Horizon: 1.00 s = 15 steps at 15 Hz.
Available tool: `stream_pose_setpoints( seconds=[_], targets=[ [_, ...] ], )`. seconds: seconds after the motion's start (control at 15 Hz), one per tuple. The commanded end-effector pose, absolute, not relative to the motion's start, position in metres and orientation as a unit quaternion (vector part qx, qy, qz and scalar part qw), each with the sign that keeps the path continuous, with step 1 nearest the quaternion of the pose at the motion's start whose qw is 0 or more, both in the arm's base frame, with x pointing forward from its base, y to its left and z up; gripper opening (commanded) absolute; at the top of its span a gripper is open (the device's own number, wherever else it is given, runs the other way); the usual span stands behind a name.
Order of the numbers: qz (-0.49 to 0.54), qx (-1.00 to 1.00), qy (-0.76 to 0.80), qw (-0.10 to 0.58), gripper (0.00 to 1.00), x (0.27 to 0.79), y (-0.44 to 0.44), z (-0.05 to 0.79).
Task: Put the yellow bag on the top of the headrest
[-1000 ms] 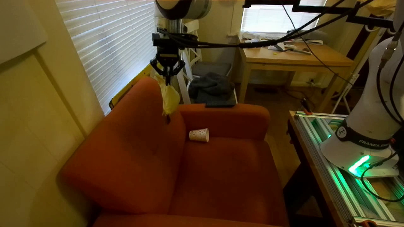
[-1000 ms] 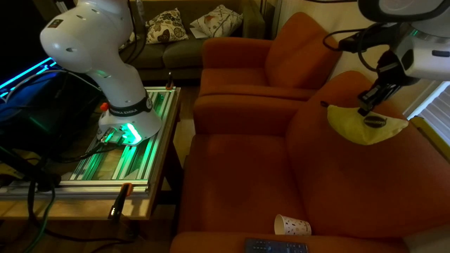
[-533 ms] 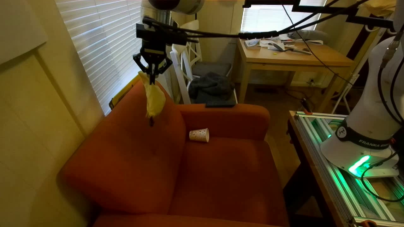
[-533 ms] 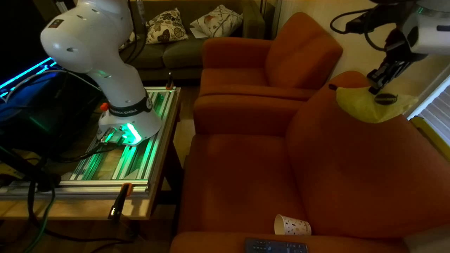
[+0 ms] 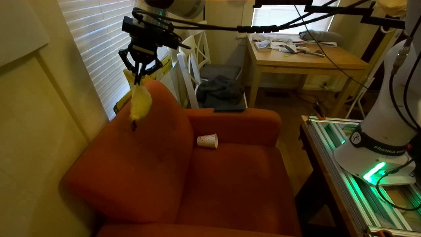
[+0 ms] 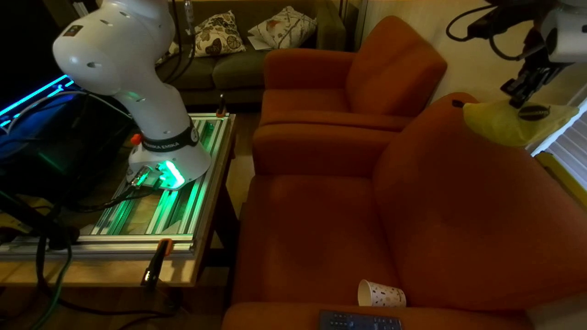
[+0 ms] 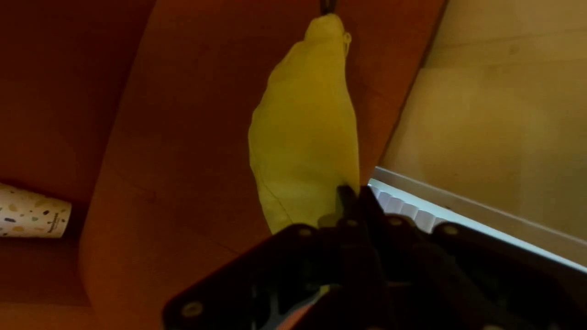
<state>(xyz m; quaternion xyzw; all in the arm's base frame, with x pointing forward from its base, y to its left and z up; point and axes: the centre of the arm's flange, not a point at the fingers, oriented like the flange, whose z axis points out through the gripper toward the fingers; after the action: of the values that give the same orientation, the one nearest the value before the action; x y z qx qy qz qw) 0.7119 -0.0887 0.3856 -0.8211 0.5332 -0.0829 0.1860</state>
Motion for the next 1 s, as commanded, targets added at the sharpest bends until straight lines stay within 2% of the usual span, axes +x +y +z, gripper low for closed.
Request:
stream_pose_setpoints(
  seconds=[0.0, 0.93],
  targets=[
    [-0.092, -0.802, 0.542, 0.232, 0.03, 0.739, -0.085, 0.389],
    [-0.144, -0.772, 0.550, 0.285, 0.03, 0.787, -0.056, 0.349]
  ],
)
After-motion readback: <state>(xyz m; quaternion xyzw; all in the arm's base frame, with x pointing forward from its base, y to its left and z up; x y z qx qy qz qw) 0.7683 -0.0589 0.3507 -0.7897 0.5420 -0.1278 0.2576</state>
